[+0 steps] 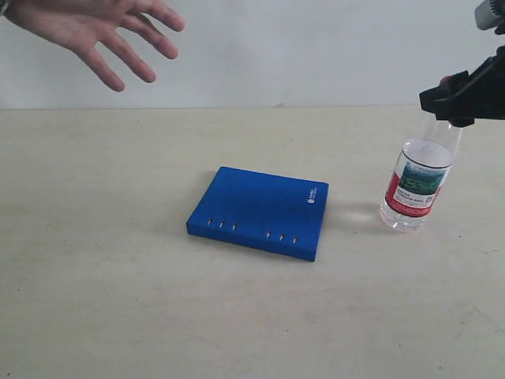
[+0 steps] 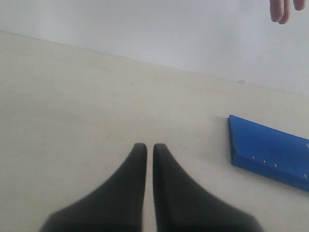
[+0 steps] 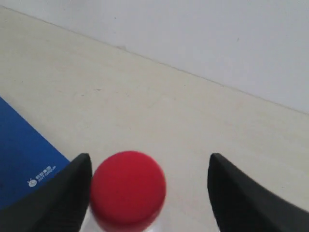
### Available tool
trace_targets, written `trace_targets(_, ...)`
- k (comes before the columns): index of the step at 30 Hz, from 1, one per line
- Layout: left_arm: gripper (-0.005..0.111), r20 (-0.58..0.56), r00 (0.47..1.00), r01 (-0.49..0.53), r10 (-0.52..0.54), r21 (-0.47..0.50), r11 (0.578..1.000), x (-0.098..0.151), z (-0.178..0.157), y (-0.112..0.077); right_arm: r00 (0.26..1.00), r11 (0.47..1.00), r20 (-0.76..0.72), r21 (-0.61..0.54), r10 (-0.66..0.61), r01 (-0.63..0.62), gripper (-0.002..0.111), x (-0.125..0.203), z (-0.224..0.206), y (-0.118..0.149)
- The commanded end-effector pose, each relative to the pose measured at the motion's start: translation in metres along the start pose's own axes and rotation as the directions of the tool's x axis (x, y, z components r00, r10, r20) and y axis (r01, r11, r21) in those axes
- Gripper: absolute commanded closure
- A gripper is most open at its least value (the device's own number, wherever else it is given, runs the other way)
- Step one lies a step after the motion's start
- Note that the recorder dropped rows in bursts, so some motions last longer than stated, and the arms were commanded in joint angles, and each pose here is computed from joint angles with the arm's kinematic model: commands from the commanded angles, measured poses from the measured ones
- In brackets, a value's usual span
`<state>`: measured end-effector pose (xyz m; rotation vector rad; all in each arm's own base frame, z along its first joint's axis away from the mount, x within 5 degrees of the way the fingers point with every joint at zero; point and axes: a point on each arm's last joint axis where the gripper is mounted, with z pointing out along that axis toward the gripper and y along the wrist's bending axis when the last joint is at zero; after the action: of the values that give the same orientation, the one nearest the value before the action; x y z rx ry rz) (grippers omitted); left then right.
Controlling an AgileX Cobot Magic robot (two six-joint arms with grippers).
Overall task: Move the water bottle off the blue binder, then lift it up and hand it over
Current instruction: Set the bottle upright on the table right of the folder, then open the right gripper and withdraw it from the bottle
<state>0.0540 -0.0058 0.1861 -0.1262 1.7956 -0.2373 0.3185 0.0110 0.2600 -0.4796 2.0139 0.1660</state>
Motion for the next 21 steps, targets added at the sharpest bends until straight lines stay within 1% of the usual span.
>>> trace_targets(1,0.102,0.003,1.000,0.013,-0.013,0.007,1.000,0.001,0.000,0.000,0.995,0.999,0.093,0.036,-0.019,0.016,0.046,-0.019,-0.019,0.000)
trace_targets(4,0.102,0.003,1.000,0.013,-0.013,0.007,1.000,0.001,0.000,0.000,0.984,0.999,0.177,0.030,-0.028,0.023,0.046,-0.037,-0.037,0.004)
trace_targets(6,0.102,0.003,1.000,0.013,-0.013,0.007,1.000,0.001,0.000,0.000,0.966,1.000,0.256,-0.009,-0.016,0.019,0.046,-0.052,-0.052,0.011)
trace_targets(7,0.102,0.003,1.000,0.013,-0.013,0.007,1.000,0.001,0.000,0.000,0.945,0.991,0.323,-0.134,0.048,-0.004,0.046,-0.061,-0.065,0.025)
trace_targets(8,0.102,0.003,1.000,0.013,-0.013,0.007,1.000,0.001,0.000,0.000,0.935,0.973,0.339,-0.230,0.101,-0.022,0.047,-0.065,-0.071,0.034)
trace_targets(9,0.102,0.003,1.000,0.013,-0.013,0.007,1.000,0.001,0.000,0.000,0.930,0.917,0.331,-0.398,0.158,-0.014,0.050,-0.069,-0.080,0.054)
trace_targets(10,0.102,0.003,1.000,0.013,-0.013,0.007,1.000,0.001,0.000,0.000,0.935,0.884,0.327,-0.467,0.140,0.031,0.056,-0.070,-0.085,0.066)
trace_targets(11,0.102,0.003,1.000,0.013,-0.013,0.007,1.000,0.001,0.000,0.000,0.945,0.826,0.326,-0.542,0.037,0.155,0.076,-0.069,-0.094,0.090)
trace_targets(12,0.102,0.003,1.000,0.013,-0.013,0.007,1.000,0.001,0.000,0.000,0.944,0.797,0.329,-0.561,-0.031,0.222,0.088,-0.068,-0.099,0.103)
trace_targets(13,0.102,0.003,1.000,0.013,-0.013,0.007,1.000,0.001,0.000,0.000,0.938,0.747,0.337,-0.602,-0.083,0.282,0.109,-0.070,-0.108,0.128)
trace_targets(14,0.102,0.003,1.000,0.013,-0.013,0.007,1.000,0.001,0.000,0.000,0.942,0.725,0.329,-0.632,-0.069,0.274,0.107,-0.069,-0.112,0.139)
trace_targets(15,0.102,0.003,1.000,0.013,-0.013,0.007,1.000,0.001,0.000,0.000,0.941,0.680,0.332,-0.674,-0.071,0.289,0.105,-0.067,-0.118,0.157)
trace_targets(16,0.102,0.003,1.000,0.013,-0.013,0.007,1.000,0.001,0.000,0.000,0.946,0.644,0.316,-0.710,-0.069,0.284,0.103,-0.063,-0.119,0.170)
trace_targets(18,0.102,0.003,1.000,0.013,-0.013,0.007,1.000,0.001,0.000,0.000,0.974,0.605,0.220,-0.767,-0.063,0.212,0.101,-0.046,-0.107,0.190)
trace_targets(21,0.102,0.003,1.000,0.013,-0.013,0.007,1.000,0.001,0.000,0.000,0.988,0.544,0.111,-0.825,-0.109,0.153,0.101,-0.018,-0.088,0.212)
